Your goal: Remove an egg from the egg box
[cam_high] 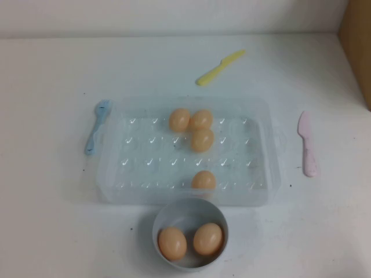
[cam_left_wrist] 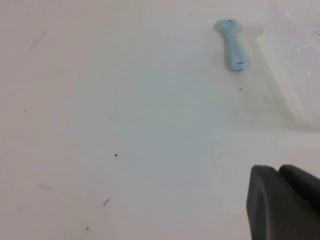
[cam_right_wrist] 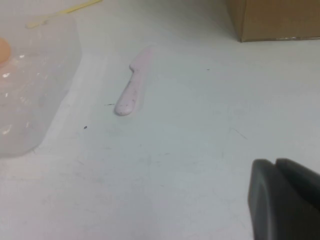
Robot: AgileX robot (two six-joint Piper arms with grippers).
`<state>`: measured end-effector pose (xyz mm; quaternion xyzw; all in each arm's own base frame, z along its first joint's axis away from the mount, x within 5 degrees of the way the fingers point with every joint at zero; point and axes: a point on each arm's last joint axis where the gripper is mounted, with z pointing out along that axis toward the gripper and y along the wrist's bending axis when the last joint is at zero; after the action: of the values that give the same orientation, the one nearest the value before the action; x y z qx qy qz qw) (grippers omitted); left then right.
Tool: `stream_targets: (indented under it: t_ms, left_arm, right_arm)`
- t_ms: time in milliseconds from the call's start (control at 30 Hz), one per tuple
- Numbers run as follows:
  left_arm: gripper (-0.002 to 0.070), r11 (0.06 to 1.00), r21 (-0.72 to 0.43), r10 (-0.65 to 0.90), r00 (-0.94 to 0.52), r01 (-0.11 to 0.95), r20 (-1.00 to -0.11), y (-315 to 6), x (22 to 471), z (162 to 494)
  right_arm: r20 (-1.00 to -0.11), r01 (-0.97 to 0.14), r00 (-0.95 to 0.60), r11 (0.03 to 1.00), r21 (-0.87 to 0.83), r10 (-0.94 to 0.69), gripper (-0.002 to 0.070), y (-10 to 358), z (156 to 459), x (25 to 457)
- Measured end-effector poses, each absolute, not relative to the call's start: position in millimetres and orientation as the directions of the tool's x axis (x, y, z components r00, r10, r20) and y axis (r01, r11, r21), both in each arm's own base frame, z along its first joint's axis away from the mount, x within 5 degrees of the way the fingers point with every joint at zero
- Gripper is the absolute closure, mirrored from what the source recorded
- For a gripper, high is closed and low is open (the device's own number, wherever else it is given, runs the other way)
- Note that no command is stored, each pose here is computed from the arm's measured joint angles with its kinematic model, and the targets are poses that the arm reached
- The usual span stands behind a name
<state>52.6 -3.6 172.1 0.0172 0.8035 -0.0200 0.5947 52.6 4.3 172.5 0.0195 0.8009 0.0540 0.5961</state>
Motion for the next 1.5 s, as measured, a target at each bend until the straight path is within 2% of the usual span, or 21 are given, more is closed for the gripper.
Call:
stream_targets:
  t_ms: [233, 333, 433, 567, 700, 767, 867, 1033, 1100, 1167, 1333, 1433, 1500]
  left_arm:
    - [0.0680, 0.998, -0.024, -0.007, -0.293, 0.052, -0.956, -4.0, 52.6, 172.2]
    - [0.0680, 0.996, -0.070, -0.052, -0.281, 0.055, -0.958, -5.3, 52.9, 173.5]
    - [0.0680, 0.986, -0.159, -0.142, -0.227, 0.058, -0.964, -7.2, 54.2, 179.1]
    - [0.0680, 0.934, -0.350, -0.342, -0.108, 0.065, -0.933, -7.8, 56.0, 191.6]
    - [0.0680, 0.773, -0.630, -0.631, -0.014, 0.073, -0.776, -4.8, 56.5, 201.9]
    - [0.0680, 0.703, -0.707, -0.711, 0.026, 0.077, -0.703, -2.1, 56.4, 205.4]
    - [0.0680, 0.664, -0.743, -0.748, 0.082, 0.081, -0.659, 1.9, 56.1, 209.2]
    - [0.0680, 0.648, -0.757, -0.760, 0.125, 0.084, -0.637, 4.9, 55.7, 211.9]
    - [0.0680, 0.649, -0.756, -0.761, 0.090, 0.082, -0.643, 2.6, 56.0, 209.8]
    - [0.0680, 0.690, -0.718, -0.721, -0.001, 0.089, -0.693, -4.5, 55.6, 208.6]
    - [0.0680, 0.814, -0.560, -0.528, -0.205, 0.155, -0.824, -21.0, 56.4, 242.4]
    - [0.0680, 0.880, -0.414, -0.334, -0.318, 0.233, -0.887, -30.1, 64.2, 271.9]
    - [0.0680, 0.892, -0.330, -0.196, -0.395, 0.307, -0.897, -36.8, 71.6, 291.8]
  right_arm:
    - [-0.953, -0.033, -0.289, 0.993, 0.110, 0.096, 0.0694, 4.3, 172.5, 52.6]
    - [-0.953, -0.033, -0.289, 0.993, 0.110, 0.096, 0.0694, 4.3, 172.5, 52.6]
    - [-0.953, -0.033, -0.289, 0.993, 0.110, 0.096, 0.0694, 4.3, 172.5, 52.6]
    - [-0.953, -0.033, -0.289, 0.993, 0.110, 0.096, 0.0694, 4.3, 172.5, 52.6]
    - [-0.953, -0.033, -0.289, 0.993, 0.110, 0.096, 0.0694, 4.3, 172.5, 52.6]
    - [-0.953, -0.033, -0.289, 0.993, 0.110, 0.096, 0.0694, 4.3, 172.5, 52.6]
    - [-0.953, -0.033, -0.289, 0.993, 0.110, 0.096, 0.0694, 4.3, 172.5, 52.6]
    - [-0.953, -0.033, -0.289, 0.993, 0.110, 0.096, 0.0694, 4.3, 172.5, 52.6]
    - [-0.953, -0.033, -0.289, 0.993, 0.110, 0.096, 0.0694, 4.3, 172.5, 52.6]
    - [-0.953, -0.033, -0.289, 0.993, 0.110, 0.096, 0.0694, 4.3, 172.5, 52.6]
    - [-0.953, -0.033, -0.289, 0.993, 0.110, 0.096, 0.0694, 4.3, 172.5, 52.6]
    - [-0.953, -0.033, -0.289, 0.993, 0.110, 0.096, 0.0694, 4.3, 172.5, 52.6]
    - [-0.953, -0.033, -0.289, 0.993, 0.110, 0.096, 0.0694, 4.3, 172.5, 52.6]
